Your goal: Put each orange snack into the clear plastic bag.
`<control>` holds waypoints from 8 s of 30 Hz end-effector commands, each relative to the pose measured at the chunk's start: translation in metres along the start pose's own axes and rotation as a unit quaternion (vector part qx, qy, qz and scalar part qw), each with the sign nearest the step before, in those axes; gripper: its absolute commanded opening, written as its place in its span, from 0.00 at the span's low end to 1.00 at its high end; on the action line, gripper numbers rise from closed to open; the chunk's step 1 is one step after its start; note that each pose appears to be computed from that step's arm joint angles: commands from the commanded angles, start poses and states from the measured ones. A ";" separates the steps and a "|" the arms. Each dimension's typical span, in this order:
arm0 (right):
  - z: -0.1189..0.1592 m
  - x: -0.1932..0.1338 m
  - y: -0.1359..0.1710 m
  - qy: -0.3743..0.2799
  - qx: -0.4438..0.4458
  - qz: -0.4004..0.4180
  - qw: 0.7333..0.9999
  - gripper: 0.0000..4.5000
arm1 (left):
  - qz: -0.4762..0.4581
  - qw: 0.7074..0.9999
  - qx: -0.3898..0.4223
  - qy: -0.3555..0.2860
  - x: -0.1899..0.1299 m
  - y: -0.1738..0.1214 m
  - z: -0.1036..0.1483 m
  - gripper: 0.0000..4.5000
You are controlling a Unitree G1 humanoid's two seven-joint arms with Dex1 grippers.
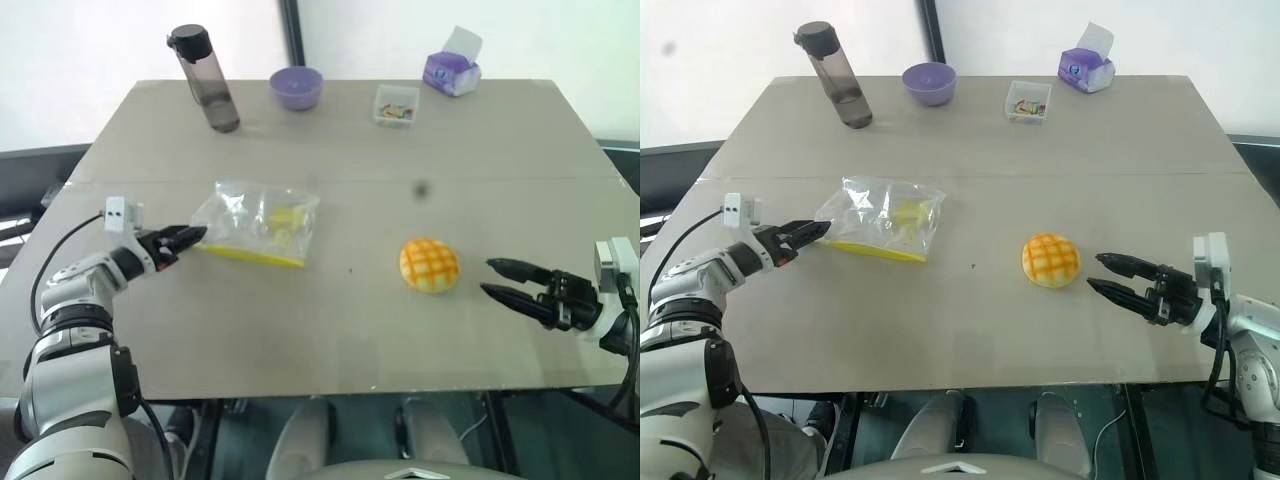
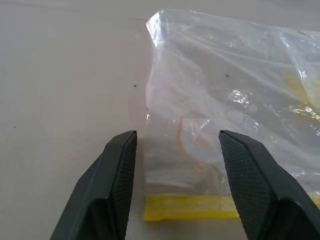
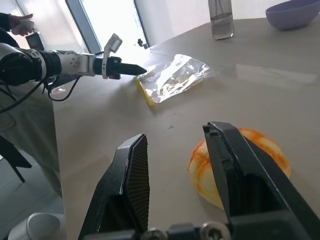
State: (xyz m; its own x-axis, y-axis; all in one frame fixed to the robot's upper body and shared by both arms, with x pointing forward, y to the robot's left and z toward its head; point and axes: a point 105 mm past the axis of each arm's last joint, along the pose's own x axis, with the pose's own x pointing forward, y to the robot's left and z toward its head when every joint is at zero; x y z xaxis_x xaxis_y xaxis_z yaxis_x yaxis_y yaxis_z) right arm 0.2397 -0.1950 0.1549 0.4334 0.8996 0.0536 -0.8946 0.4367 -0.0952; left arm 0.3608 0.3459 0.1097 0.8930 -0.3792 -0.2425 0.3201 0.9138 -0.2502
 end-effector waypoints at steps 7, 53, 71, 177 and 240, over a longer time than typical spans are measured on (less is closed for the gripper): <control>0.003 0.000 0.000 -0.007 -0.019 -0.005 1.000 0.44 | -0.040 0.987 -0.135 0.084 -0.003 -0.012 -0.038 0.61; -0.001 0.009 0.001 -0.014 -0.035 -0.020 0.999 0.44 | -0.205 0.929 -0.257 0.170 0.040 -0.102 -0.095 0.01; -0.011 0.107 -0.009 0.102 -0.275 0.001 0.956 0.44 | -0.501 0.781 -0.370 -0.042 -0.015 -0.224 0.022 0.01; 0.003 0.209 -0.078 0.175 -0.377 -0.241 0.877 0.00 | 0.018 0.756 0.639 -0.139 0.072 -0.231 0.019 0.51; -0.006 0.205 -0.055 0.143 -0.366 -0.186 0.901 0.01 | 0.022 0.791 0.591 -0.155 0.083 -0.237 0.021 0.00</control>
State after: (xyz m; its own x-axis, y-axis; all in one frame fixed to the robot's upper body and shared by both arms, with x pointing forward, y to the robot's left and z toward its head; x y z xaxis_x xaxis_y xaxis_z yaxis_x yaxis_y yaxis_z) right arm 0.3826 -0.0382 0.1606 0.8067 0.5889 -0.0506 -0.4191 0.5095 -0.7515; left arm 0.3694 0.1042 0.1526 0.8942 -0.4476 -0.0005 0.2381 0.4747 0.8473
